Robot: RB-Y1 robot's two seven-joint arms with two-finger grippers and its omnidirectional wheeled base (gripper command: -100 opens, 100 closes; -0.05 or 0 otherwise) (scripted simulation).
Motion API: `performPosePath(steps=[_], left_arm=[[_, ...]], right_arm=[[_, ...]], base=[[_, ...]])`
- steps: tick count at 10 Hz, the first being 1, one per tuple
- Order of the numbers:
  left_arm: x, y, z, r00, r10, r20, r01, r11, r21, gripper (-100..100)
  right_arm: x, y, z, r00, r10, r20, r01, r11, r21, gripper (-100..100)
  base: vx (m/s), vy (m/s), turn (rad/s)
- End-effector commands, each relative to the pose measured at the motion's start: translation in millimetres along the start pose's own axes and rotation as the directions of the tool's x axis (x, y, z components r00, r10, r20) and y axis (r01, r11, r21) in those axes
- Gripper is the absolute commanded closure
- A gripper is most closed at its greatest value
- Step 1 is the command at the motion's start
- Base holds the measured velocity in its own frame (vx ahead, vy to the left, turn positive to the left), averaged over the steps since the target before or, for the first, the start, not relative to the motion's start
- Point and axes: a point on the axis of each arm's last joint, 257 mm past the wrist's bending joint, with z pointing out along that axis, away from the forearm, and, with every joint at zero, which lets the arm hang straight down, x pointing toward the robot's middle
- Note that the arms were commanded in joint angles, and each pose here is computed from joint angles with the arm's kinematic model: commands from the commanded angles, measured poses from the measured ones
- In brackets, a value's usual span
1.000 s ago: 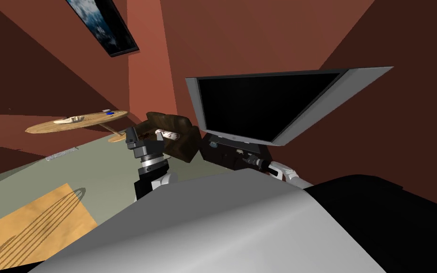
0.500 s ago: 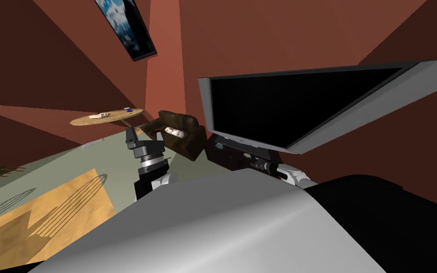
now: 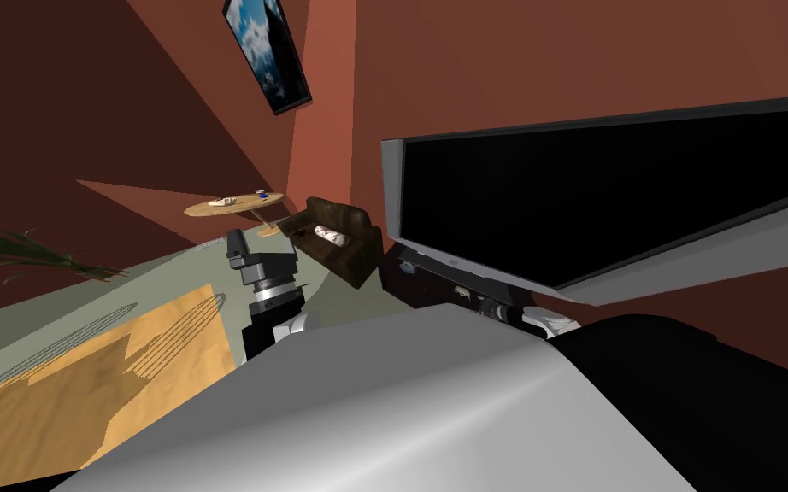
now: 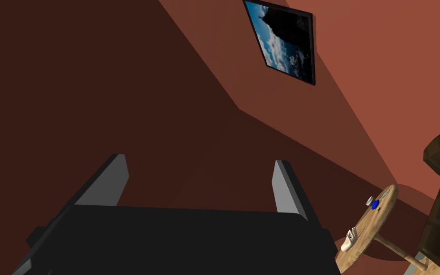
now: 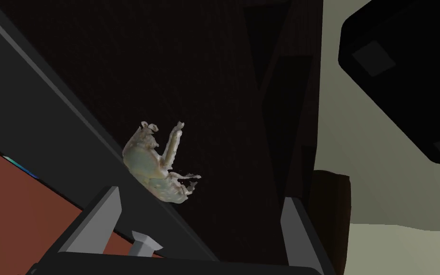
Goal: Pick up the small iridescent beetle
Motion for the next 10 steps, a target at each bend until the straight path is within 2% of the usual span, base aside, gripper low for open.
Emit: performPosePath(steps=[1, 2, 3, 4, 7, 9, 10], left_arm=[[0.0, 0, 0.0, 1.0, 0.0, 0.0, 0.0, 1.0, 0.0, 0], [0.0, 0, 0.0, 1.0, 0.0, 0.0, 0.0, 1.0, 0.0, 0], [0.0, 0, 0.0, 1.0, 0.0, 0.0, 0.0, 1.0, 0.0, 0], [-0.1, 0, 0.0, 1.0, 0.0, 0.0, 0.0, 1.0, 0.0, 0], [0.0, 0, 0.0, 1.0, 0.0, 0.0, 0.0, 1.0, 0.0, 0], [-0.1, 0, 0.0, 1.0, 0.0, 0.0, 0.0, 1.0, 0.0, 0], [-0.1, 0, 0.0, 1.0, 0.0, 0.0, 0.0, 1.0, 0.0, 0]], right_arm=[[23, -4, -6.5, 0.999, -0.008, -0.051, 0.008, 1.0, 0.003, -100], [42, -1, -14.4, 0.996, -0.028, -0.09, 0.027, 1.0, -0.013, -100], [41, -1, -13.8, 0.996, -0.029, -0.086, 0.028, 1.0, -0.014, -100], [51, -4, -17.6, 0.994, -0.022, -0.108, 0.022, 1.0, -0.006, -100], [116, 8, -49.1, 0.97, -0.056, -0.235, 0.045, 0.998, -0.053, -100], [122, 7, -52.4, 0.967, -0.052, -0.248, 0.041, 0.998, -0.048, -100], [141, 12, -62.9, 0.957, -0.058, -0.284, 0.041, 0.997, -0.064, -100]], base=[[0.09, 0.071, 0.123], [0.095, 0.056, 0.238], [0.066, 0.025, 0.113], [0.023, 0.004, -0.022], [0.092, 0.044, 0.275], [0.084, 0.028, 0.008], [0.044, 0.017, 0.163]])
